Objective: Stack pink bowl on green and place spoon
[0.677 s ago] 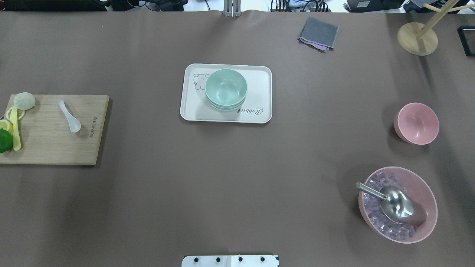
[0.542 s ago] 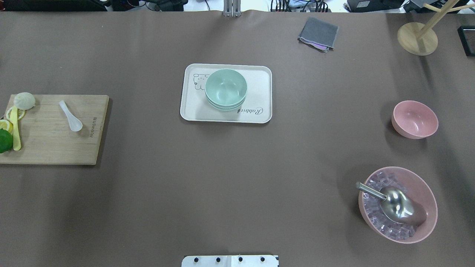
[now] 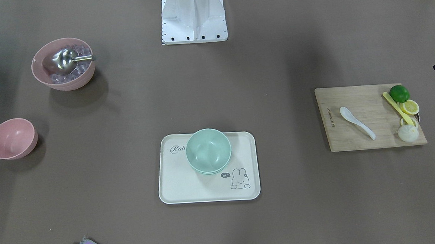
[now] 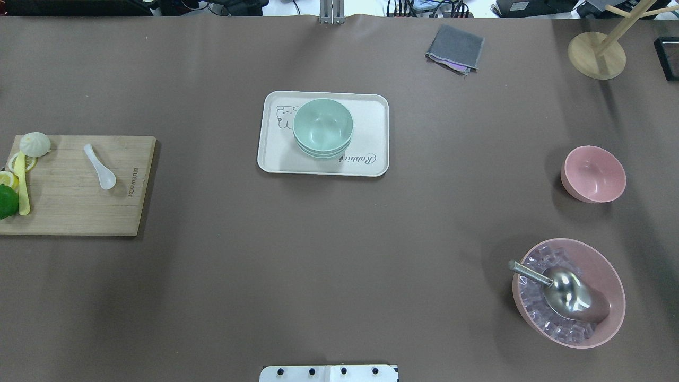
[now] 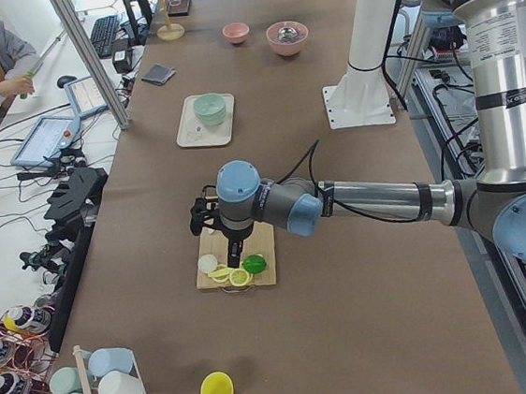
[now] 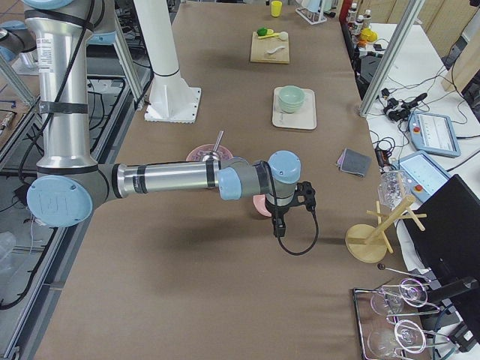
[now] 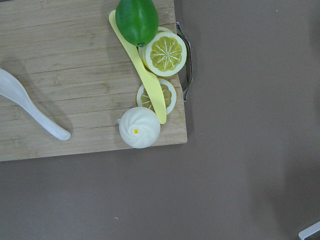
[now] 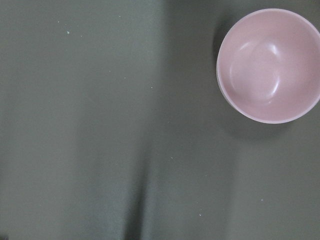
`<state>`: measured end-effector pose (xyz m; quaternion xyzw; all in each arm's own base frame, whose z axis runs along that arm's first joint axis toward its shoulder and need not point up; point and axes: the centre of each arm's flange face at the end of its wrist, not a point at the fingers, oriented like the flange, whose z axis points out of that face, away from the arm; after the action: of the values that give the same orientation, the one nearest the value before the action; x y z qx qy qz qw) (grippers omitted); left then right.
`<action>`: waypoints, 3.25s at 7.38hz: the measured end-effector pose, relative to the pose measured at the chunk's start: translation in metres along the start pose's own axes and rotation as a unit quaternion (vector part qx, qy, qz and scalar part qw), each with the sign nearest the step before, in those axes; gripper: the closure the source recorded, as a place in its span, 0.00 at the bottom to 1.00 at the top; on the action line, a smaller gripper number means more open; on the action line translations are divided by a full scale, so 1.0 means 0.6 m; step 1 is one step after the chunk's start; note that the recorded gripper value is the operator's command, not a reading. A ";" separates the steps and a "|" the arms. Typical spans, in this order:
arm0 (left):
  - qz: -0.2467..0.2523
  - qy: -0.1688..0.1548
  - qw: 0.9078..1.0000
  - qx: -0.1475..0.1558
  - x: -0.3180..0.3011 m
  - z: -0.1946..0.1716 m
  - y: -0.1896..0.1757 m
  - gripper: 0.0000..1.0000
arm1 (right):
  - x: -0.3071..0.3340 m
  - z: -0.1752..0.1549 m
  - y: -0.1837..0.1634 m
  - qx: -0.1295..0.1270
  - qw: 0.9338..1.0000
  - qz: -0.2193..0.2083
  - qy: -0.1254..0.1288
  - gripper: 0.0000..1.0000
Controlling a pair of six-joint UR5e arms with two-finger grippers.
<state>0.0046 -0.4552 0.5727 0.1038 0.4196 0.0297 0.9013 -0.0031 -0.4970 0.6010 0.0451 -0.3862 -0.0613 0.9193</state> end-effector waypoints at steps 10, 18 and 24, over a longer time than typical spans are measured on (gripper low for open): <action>-0.014 0.029 0.999 0.016 -0.042 0.036 0.048 0.02 | -0.003 0.010 0.022 -0.003 0.999 0.000 -0.034 0.00; -0.082 0.044 0.996 0.009 0.050 0.067 -0.043 0.02 | -0.118 0.135 -0.125 -0.036 0.998 0.008 -0.045 0.03; -0.091 0.045 0.995 0.004 0.067 0.076 -0.051 0.03 | -0.123 0.233 -0.100 -0.054 0.997 -0.014 -0.056 1.00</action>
<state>0.0642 -0.4867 0.5643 0.0672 0.4680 -0.0498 0.8798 -0.1591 -0.5501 0.6384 -0.0028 -0.4326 -0.0976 0.8963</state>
